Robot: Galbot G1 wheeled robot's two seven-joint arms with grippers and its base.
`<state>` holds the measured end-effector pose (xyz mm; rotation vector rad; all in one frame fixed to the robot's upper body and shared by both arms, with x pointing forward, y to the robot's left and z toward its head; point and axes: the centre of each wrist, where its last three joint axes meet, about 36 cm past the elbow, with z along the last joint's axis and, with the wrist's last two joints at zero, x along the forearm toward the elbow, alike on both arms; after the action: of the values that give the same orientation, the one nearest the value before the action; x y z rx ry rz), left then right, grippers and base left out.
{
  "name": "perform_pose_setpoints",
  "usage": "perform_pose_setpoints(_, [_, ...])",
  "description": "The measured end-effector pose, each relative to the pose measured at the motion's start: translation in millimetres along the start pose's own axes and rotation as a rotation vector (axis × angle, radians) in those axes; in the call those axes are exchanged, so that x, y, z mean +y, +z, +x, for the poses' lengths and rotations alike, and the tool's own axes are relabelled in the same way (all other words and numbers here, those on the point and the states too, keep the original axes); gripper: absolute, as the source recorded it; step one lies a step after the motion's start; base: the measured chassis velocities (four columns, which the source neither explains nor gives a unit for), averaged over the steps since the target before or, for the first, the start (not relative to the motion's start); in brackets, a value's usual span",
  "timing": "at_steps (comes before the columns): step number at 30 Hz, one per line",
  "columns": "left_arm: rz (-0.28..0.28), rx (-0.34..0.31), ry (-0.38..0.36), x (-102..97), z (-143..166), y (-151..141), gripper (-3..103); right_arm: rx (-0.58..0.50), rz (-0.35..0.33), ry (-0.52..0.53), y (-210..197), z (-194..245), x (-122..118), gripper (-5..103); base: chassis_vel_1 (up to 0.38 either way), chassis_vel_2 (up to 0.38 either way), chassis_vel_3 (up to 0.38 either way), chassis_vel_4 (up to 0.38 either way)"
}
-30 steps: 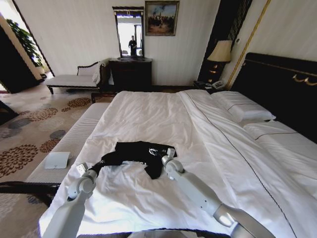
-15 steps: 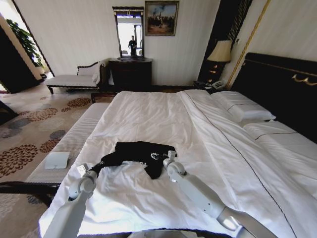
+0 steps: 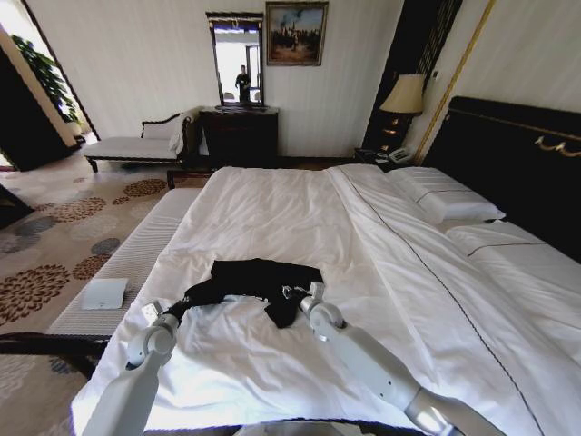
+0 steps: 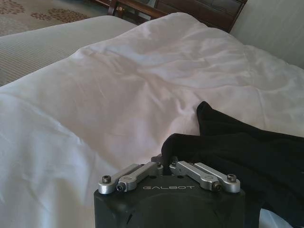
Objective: Fold the clothes on the bed.
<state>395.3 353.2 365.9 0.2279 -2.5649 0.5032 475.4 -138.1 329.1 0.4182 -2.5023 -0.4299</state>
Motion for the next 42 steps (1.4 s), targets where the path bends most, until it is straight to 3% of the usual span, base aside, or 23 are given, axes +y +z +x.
perform_pose_setpoints(3, [0.001,-0.015,0.004,-1.8,3.1,-2.5,0,-0.054,-0.022,-0.015,0.0,1.6,0.5,7,0.0,0.0,0.0,0.0])
perform_pose_setpoints(6, [0.005,-0.026,0.008,-2.5,5.2,-4.7,0,-0.08,-0.036,-0.017,-1.0,4.3,1.1,1,0.0,0.0,0.0,0.0])
perform_pose_setpoints(14, [0.011,-0.06,0.025,-4.9,13.2,-14.5,0,-0.165,-0.067,-0.036,-9.9,29.2,-1.5,0,0.0,0.0,0.0,0.0])
perform_pose_setpoints(19, [0.013,-0.124,0.057,-12.8,26.4,-31.6,0,-0.297,-0.059,-0.117,-25.4,58.8,-7.5,0,0.0,0.0,0.0,0.0])
perform_pose_setpoints(25, [0.013,-0.262,0.119,-28.4,53.1,-73.0,0,-0.523,-0.011,-0.239,-56.2,92.6,-18.4,0,0.0,0.0,0.0,0.0])
perform_pose_setpoints(27, [0.017,-0.355,0.176,-39.6,72.2,-105.7,0,-0.641,0.026,-0.305,-80.5,113.2,-24.2,0,0.0,0.0,0.0,0.0])
perform_pose_setpoints(29, [0.023,-0.382,0.193,-42.9,78.6,-116.0,0,-0.668,0.033,-0.33,-88.2,120.2,-24.4,0,0.0,0.0,0.0,0.0])
perform_pose_setpoints(33, [0.043,-0.52,0.321,-65.0,124.6,-168.6,0,-0.819,0.076,-0.476,-137.5,168.7,-16.3,0,0.0,0.0,0.0,0.0])
perform_pose_setpoints(35, [0.041,-0.529,0.331,-66.5,128.5,-171.6,0,-0.833,0.081,-0.488,-142.1,173.8,-15.0,0,0.0,0.0,0.0,0.0])
perform_pose_setpoints(39, [-0.032,-0.661,0.447,-82.1,199.5,-200.5,0,-0.97,0.134,-0.612,-182.7,243.7,7.2,0,0.0,0.0,0.0,0.0])
perform_pose_setpoints(41, [-0.041,-0.674,0.457,-82.3,209.3,-201.6,0,-0.982,0.144,-0.62,-185.4,253.0,10.5,0,0.0,0.0,0.0,0.0])
perform_pose_setpoints(42, [-0.056,-0.702,0.475,-82.1,231.5,-202.5,0,-1.004,0.168,-0.632,-187.6,273.5,18.4,0,0.0,0.0,0.0,0.0])
